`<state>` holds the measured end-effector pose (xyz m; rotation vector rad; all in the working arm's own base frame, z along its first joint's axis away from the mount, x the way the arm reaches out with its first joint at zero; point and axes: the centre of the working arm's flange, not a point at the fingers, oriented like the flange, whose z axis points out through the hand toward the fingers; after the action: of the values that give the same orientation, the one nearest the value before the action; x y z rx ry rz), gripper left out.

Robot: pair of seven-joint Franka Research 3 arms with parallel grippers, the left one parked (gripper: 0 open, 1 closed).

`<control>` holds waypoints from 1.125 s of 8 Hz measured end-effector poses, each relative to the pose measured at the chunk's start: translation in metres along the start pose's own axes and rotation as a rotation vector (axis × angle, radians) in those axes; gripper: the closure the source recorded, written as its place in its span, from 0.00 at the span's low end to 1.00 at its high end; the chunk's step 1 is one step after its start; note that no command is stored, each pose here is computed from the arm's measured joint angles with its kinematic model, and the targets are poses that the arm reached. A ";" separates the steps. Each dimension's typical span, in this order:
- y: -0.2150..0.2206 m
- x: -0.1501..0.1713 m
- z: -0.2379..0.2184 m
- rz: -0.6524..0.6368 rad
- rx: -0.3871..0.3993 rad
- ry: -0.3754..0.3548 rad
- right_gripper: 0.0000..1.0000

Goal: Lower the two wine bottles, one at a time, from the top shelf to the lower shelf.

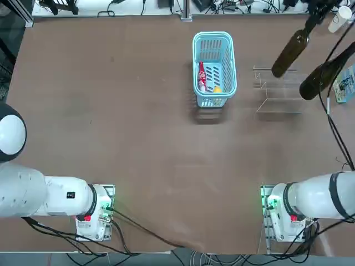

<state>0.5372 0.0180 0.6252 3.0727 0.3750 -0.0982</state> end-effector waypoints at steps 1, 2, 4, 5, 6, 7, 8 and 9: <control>0.003 0.018 0.000 -0.039 -0.016 0.004 0.62; 0.008 0.035 0.002 -0.078 -0.030 0.007 0.62; 0.022 0.063 0.013 -0.143 -0.046 0.011 0.62; 0.026 0.074 0.021 -0.161 -0.052 0.010 0.62; 0.028 0.083 0.031 -0.171 -0.053 0.006 0.62; 0.027 0.089 0.041 -0.179 -0.047 -0.001 0.62; 0.026 0.094 0.051 -0.183 -0.032 -0.008 0.62; 0.025 0.098 0.060 -0.183 -0.018 -0.017 0.62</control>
<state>0.6348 0.0142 0.5596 3.0109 0.6523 -0.1265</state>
